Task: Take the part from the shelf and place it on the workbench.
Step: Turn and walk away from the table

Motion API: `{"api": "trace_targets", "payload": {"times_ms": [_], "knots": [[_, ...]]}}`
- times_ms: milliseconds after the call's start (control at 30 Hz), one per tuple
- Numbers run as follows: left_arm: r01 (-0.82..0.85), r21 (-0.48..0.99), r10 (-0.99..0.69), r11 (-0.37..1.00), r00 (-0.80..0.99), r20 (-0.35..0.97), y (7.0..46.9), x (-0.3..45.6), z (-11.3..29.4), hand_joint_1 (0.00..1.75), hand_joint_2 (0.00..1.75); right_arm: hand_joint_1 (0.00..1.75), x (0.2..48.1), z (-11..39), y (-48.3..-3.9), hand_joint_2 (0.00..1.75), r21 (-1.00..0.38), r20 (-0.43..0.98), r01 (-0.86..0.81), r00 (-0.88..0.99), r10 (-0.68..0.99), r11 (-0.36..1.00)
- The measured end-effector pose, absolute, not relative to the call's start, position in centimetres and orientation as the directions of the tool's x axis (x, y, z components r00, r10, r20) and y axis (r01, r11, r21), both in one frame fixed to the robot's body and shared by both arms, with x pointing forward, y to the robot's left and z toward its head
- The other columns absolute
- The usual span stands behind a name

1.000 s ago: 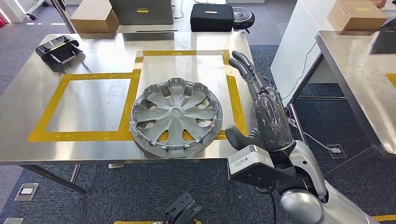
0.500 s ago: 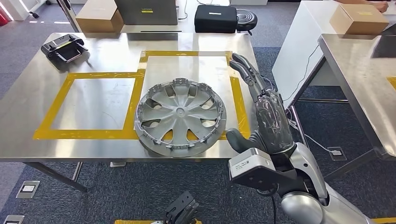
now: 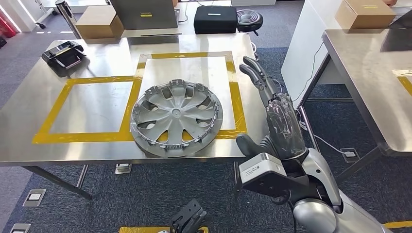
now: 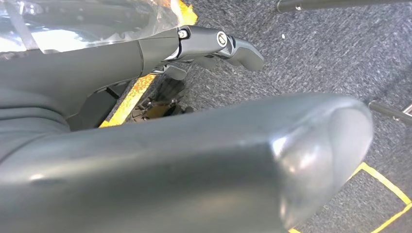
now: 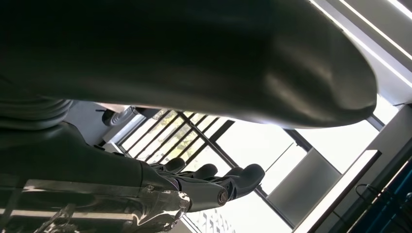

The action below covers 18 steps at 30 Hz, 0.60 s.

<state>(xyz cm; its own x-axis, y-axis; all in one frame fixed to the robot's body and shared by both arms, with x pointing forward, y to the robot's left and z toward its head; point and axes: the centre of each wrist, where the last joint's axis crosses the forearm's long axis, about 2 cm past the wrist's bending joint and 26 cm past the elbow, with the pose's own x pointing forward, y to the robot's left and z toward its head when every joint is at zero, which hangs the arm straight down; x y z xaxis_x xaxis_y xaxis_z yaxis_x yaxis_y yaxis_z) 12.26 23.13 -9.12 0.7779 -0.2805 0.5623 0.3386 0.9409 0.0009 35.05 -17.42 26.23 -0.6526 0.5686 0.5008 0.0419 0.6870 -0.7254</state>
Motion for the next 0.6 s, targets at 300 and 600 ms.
{"api": "trace_targets", "payload": {"times_ms": [300,600], "knots": [[0.336,0.006,-0.281,0.942,0.778,0.562,23.21,12.33,-9.11,0.0,0.0,0.0,34.9,26.17,-17.46,0.0,-0.721,0.504,0.042,-0.653,0.565,0.692],[0.335,0.005,-0.279,0.942,0.776,0.566,23.13,12.44,-9.07,0.0,0.0,0.0,34.91,25.99,-17.83,0.0,-0.722,0.505,0.046,-0.647,0.571,0.691]]}}
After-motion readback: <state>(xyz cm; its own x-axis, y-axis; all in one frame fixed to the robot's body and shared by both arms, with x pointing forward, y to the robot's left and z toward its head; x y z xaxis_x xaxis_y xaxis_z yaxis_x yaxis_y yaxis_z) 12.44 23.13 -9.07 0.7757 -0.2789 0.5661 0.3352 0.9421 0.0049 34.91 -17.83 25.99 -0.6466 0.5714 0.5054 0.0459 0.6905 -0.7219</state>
